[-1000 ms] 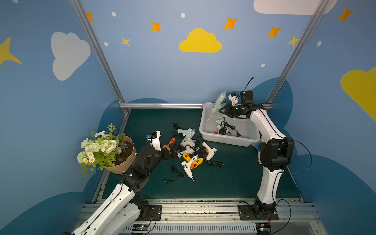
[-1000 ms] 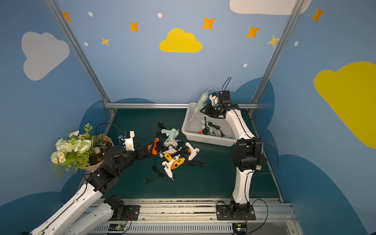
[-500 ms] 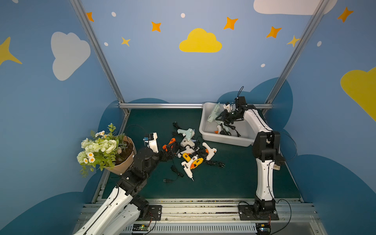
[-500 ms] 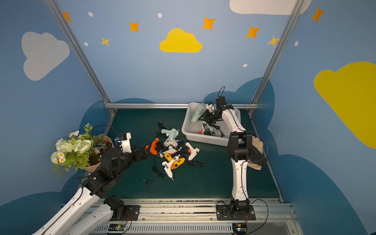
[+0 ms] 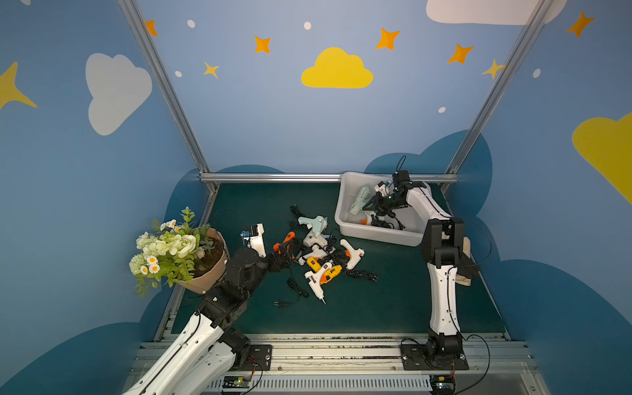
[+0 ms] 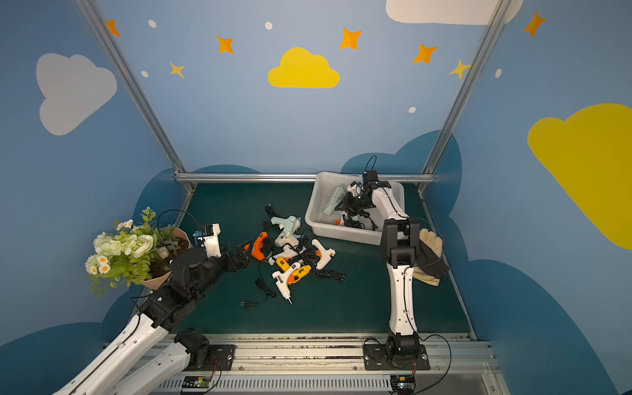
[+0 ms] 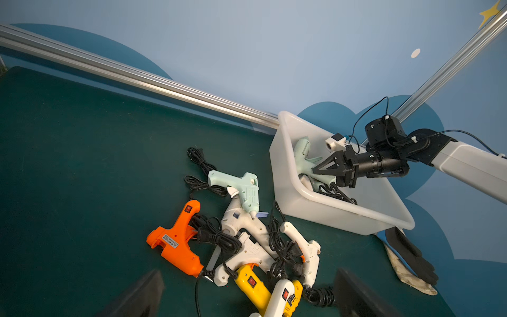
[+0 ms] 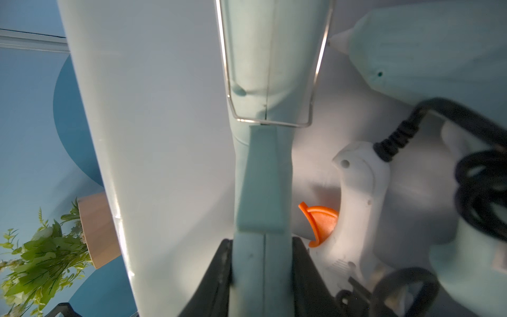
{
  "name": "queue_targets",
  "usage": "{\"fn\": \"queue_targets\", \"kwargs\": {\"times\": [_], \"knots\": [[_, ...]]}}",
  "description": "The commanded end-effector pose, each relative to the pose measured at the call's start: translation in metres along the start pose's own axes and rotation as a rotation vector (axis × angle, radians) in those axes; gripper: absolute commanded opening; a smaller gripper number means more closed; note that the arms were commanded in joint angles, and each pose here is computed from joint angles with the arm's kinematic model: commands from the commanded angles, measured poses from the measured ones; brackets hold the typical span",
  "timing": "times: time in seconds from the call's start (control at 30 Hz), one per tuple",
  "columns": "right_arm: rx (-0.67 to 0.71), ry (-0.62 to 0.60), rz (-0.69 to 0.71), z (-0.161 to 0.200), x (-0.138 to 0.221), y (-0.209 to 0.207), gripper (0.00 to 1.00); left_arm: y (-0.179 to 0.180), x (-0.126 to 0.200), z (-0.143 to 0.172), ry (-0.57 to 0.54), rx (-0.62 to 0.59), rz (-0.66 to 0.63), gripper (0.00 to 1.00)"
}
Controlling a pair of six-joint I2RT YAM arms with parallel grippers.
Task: Put the hot melt glue gun into the storage box
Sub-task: Place the hot melt adhesive gun in the storage box.
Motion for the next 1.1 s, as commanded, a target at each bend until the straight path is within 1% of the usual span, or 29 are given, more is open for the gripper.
{"fn": "queue_targets", "kwargs": {"times": [0.0, 0.07, 0.2, 0.33, 0.57, 0.8, 0.9, 1.07], "knots": [[0.03, -0.03, 0.044, -0.006, 0.006, 0.0, 0.21, 0.004, 0.002, 0.003, 0.014, 0.008, -0.029, 1.0], [0.026, -0.036, 0.08, -0.006, 0.006, -0.004, 0.24, 0.006, 0.002, 0.005, 0.024, 0.014, -0.035, 1.0], [0.024, -0.042, 0.164, -0.005, 0.005, -0.014, 0.27, 0.009, 0.005, 0.009, 0.027, 0.04, -0.037, 1.0], [0.023, -0.047, 0.25, -0.004, 0.008, -0.02, 0.33, 0.011, 0.007, 0.012, 0.021, 0.055, -0.03, 1.0], [0.051, -0.079, 0.399, -0.004, 0.027, -0.019, 0.51, 0.013, 0.007, 0.015, 0.042, 0.058, -0.044, 1.0], [0.088, -0.116, 0.467, -0.001, 0.056, 0.001, 0.64, 0.017, 0.007, 0.019, 0.048, 0.054, -0.068, 1.0], [0.113, -0.144, 0.508, 0.004, 0.07, 0.013, 0.71, 0.018, 0.007, 0.019, 0.049, 0.051, -0.082, 1.0], [0.166, -0.204, 0.557, 0.014, 0.093, 0.041, 0.82, 0.023, 0.009, 0.022, 0.063, 0.057, -0.12, 1.0]]}}
Point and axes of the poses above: each gripper's point midway between its finger pads, its own x axis back along the fingers, its own y axis along the line the jaws close on, z = x × y, the point moved 9 cm from there along x, back along the fingers, and after that the axes turned 5 degrees about x, right-handed, at the moved point
